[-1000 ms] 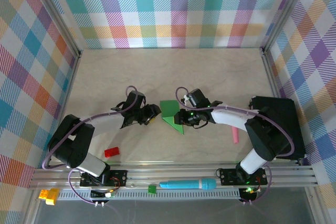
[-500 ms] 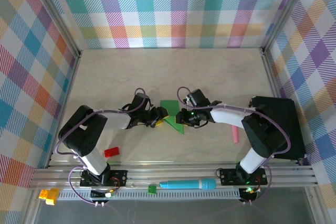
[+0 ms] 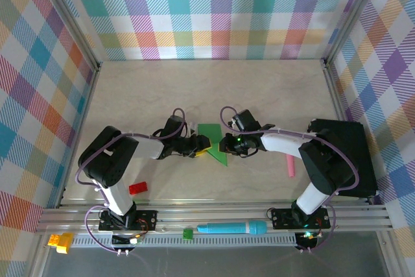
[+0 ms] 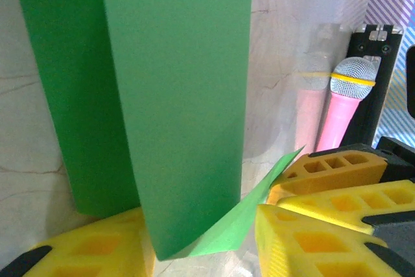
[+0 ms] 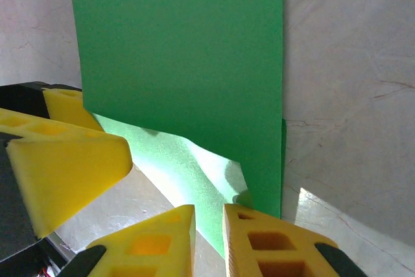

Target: Fold a paper plane with a square sheet of paper (pick it up from the middle)

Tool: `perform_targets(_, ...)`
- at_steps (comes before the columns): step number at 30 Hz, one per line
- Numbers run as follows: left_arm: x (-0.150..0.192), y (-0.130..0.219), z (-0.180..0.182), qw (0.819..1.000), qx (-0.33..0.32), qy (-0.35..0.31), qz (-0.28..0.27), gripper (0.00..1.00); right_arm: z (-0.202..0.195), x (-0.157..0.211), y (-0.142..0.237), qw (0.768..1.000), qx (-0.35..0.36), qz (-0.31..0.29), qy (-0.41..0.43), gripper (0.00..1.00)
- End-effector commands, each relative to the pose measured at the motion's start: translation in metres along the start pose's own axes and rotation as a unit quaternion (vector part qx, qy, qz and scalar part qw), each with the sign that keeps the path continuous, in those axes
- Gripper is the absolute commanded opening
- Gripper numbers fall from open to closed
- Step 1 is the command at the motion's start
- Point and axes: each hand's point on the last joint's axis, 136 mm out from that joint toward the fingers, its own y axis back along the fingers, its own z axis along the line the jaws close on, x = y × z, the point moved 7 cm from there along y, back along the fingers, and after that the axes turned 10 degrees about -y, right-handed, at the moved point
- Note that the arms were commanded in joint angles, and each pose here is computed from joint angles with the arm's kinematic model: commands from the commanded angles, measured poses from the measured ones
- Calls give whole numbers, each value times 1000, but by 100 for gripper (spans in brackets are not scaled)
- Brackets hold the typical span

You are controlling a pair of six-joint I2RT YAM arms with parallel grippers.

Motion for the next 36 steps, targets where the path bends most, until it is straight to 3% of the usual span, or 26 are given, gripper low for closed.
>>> perform_targets(1,-9,1,-7,999,25,-46,4,40,-5,-1,-2,1000,8,2,-2,18)
perform_targets(12,-20,4,1,998,15,-60,1,28,-6,-2,-3,1000,10,1,0,17)
perform_targets(20,-26,8,4,998,8,-65,-7,8,-5,-3,0,999,4,-8,42,18)
perform_targets(23,-28,11,4,998,-7,-59,-14,6,-3,-5,9,996,9,-36,87,28)
perform_targets(29,-31,20,1,998,-50,-22,-30,5,4,-11,40,974,26,-124,188,61)
perform_targets(36,-33,26,-9,993,-109,0,-36,5,4,-7,45,953,29,-142,266,64)
